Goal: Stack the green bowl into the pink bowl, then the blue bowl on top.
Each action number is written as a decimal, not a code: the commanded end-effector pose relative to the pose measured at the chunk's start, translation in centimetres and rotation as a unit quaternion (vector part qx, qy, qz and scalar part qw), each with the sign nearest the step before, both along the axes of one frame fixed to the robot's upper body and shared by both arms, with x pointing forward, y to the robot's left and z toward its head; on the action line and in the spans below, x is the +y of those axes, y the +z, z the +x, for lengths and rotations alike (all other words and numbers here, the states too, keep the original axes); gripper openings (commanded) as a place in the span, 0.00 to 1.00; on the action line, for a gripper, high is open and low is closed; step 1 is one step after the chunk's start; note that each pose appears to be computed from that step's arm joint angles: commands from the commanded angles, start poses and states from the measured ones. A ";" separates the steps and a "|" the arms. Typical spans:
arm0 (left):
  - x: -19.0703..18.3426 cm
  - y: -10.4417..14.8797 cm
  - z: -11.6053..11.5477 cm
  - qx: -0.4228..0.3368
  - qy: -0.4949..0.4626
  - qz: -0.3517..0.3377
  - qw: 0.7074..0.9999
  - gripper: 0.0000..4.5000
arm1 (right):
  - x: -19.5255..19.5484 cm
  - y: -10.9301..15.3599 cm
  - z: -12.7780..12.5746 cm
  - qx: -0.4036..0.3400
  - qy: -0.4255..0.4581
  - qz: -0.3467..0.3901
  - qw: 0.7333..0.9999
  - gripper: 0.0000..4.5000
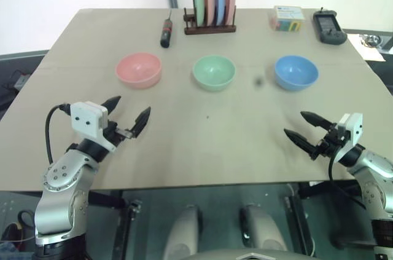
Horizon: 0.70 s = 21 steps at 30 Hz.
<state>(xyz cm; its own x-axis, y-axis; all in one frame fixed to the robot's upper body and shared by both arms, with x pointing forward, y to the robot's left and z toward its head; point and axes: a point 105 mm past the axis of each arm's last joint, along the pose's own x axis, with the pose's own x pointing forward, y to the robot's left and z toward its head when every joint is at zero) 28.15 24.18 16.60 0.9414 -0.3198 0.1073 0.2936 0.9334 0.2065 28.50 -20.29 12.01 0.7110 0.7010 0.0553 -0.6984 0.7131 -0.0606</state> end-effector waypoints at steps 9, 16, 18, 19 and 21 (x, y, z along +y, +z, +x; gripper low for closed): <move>-0.6 1.0 0.0 -0.015 -0.027 -0.006 0.999 1.00 | 0.2 1.3 -0.6 -0.035 -0.001 -0.004 0.999 0.99; -0.8 1.0 0.0 -0.014 -0.032 -0.002 0.999 1.00 | 0.5 1.4 -0.7 -0.038 0.003 -0.005 0.999 0.99; -0.8 1.0 0.0 -0.013 -0.033 0.000 0.999 1.00 | 0.7 1.4 -0.7 -0.038 0.004 -0.004 0.999 0.99; -0.9 1.0 0.1 -0.013 -0.034 0.002 0.999 1.00 | 0.8 1.5 -0.7 -0.039 0.006 -0.003 0.999 0.99; -1.1 1.0 0.3 -0.009 -0.038 0.011 0.999 1.00 | 1.2 1.6 -0.8 -0.043 0.009 -0.001 0.999 0.99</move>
